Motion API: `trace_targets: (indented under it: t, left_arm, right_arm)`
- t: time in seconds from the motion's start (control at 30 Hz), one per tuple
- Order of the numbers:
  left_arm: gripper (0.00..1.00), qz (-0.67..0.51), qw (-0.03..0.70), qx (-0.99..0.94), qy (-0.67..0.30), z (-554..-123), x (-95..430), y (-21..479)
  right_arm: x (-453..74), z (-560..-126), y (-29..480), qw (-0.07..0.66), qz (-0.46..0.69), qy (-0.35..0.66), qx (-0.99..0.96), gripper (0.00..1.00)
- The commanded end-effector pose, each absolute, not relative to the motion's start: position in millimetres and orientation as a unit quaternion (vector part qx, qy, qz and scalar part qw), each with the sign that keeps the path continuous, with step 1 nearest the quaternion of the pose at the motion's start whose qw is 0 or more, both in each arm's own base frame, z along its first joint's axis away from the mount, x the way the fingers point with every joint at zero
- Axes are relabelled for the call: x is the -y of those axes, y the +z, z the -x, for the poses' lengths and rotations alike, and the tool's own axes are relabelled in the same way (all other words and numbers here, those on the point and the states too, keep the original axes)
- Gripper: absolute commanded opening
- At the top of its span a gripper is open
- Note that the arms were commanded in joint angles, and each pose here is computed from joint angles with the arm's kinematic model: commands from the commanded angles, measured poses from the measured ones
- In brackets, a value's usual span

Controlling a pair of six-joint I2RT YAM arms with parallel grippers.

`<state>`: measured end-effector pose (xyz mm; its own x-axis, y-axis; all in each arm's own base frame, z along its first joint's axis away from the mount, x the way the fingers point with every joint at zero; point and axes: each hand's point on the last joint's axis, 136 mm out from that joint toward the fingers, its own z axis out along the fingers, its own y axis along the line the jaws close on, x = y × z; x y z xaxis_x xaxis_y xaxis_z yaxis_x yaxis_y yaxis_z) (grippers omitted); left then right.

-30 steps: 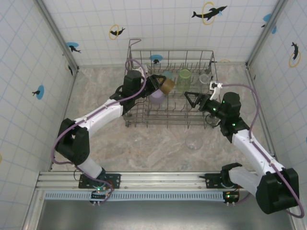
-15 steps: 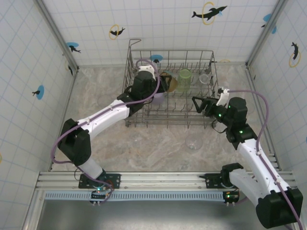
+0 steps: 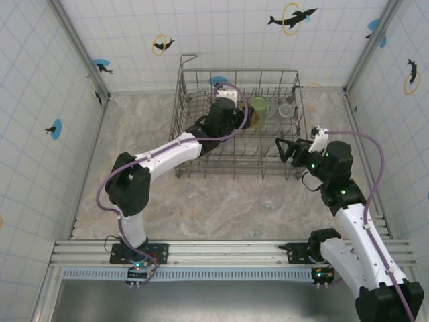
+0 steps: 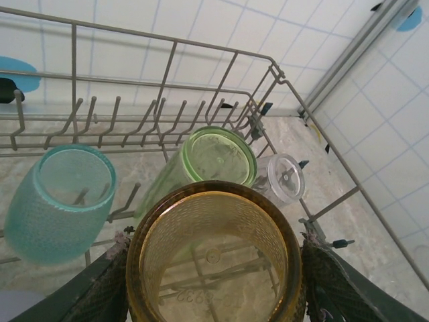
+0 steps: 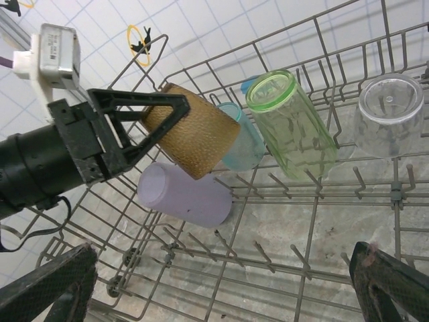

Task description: Load the cups into the dish rack

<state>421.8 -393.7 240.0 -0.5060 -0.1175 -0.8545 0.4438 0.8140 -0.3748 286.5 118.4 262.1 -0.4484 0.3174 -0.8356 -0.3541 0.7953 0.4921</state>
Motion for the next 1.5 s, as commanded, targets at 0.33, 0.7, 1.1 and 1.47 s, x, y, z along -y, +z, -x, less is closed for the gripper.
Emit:
trace_targets:
  t: [0.33, 0.7, 1.1, 1.47]
  left_arm:
    - [0.00, -0.122, 0.511, -0.822, -0.218, -436.4, 403.5, 216.6]
    - [0.00, -0.121, 0.512, -0.824, -0.207, -441.3, 406.0, 203.5]
    - [0.00, -0.116, 0.503, -0.828, -0.218, -444.0, 414.2, 189.2]
    - [0.03, -0.115, 0.484, -0.838, -0.224, -444.1, 421.2, 166.2]
  right_arm:
    - [-106.0, -284.1, 272.5, 0.544, 0.009, 0.303, -0.783, 1.00]
    - [-104.3, -287.0, 271.8, 0.544, 0.006, 0.304, -0.782, 1.00]
    - [-103.2, -289.6, 269.2, 0.539, 0.000, 0.304, -0.785, 1.00]
    - [-102.4, -290.5, 266.5, 0.537, -0.003, 0.303, -0.787, 1.00]
